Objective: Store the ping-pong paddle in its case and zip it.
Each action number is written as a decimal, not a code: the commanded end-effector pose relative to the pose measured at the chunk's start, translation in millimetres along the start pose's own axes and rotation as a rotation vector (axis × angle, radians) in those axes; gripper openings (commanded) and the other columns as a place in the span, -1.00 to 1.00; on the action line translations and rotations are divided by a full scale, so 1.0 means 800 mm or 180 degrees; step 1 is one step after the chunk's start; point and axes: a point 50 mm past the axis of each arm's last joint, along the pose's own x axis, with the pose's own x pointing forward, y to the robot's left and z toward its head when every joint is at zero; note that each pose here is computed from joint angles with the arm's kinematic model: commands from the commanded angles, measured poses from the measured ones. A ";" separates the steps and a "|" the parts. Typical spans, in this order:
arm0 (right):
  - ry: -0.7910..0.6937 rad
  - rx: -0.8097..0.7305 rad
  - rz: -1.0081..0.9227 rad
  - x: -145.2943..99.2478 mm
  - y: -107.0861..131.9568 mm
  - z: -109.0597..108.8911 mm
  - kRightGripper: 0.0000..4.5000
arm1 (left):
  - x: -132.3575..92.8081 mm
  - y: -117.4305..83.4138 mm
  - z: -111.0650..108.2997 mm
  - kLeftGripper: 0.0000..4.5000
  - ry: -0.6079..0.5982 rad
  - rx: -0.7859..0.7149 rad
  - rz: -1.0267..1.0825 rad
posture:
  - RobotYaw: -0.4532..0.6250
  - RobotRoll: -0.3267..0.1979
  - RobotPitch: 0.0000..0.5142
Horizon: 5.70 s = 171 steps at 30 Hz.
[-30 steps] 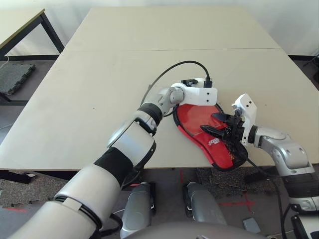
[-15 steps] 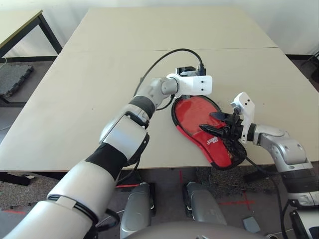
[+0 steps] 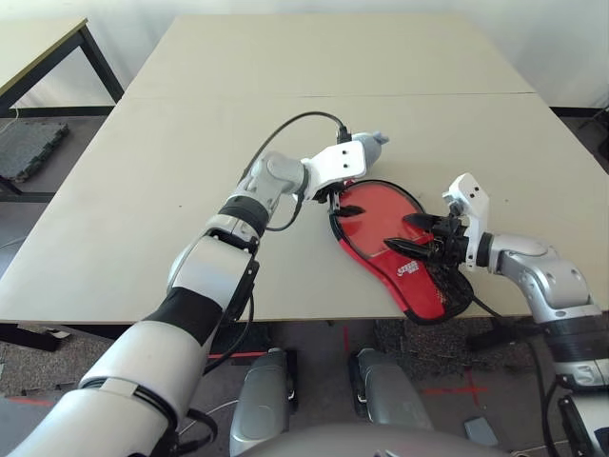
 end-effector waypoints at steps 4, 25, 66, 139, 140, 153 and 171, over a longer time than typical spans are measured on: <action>0.0125 0.0028 -0.0046 -0.010 -0.007 -0.002 1.00 | 0.013 -0.017 -0.010 0.99 0.0097 -0.0181 -0.0231 | -0.22 0.25 -0.59; -0.0795 -0.0522 -0.0707 0.014 -0.066 0.121 1.00 | 0.021 -0.040 -0.025 0.99 0.0359 -0.0504 -0.0712 | -0.15 0.25 -0.54; -0.0530 -0.0426 -0.1191 0.106 -0.072 0.092 -0.11 | 0.024 -0.061 -0.029 1.00 0.0376 -0.0584 -0.0882 | -0.05 0.25 -0.50; -0.0869 0.0508 -0.1335 0.125 -0.059 0.096 0.70 | 0.022 -0.090 -0.028 1.00 0.0270 -0.0719 -0.0974 | 0.05 0.25 -0.29; -0.0870 0.0517 -0.1345 0.125 -0.060 0.096 0.59 | 0.022 -0.090 -0.028 1.00 0.0268 -0.0723 -0.0977 | 0.05 0.25 -0.30; -0.0911 0.0603 -0.1474 0.120 -0.067 0.094 -0.98 | 0.024 -0.094 -0.028 1.00 0.0269 -0.0719 -0.0992 | 0.04 0.25 -0.36; -0.1002 0.0568 -0.2215 0.055 -0.115 0.089 -0.98 | 0.030 -0.103 -0.024 1.00 0.0240 -0.0703 -0.1081 | 0.02 0.25 -0.34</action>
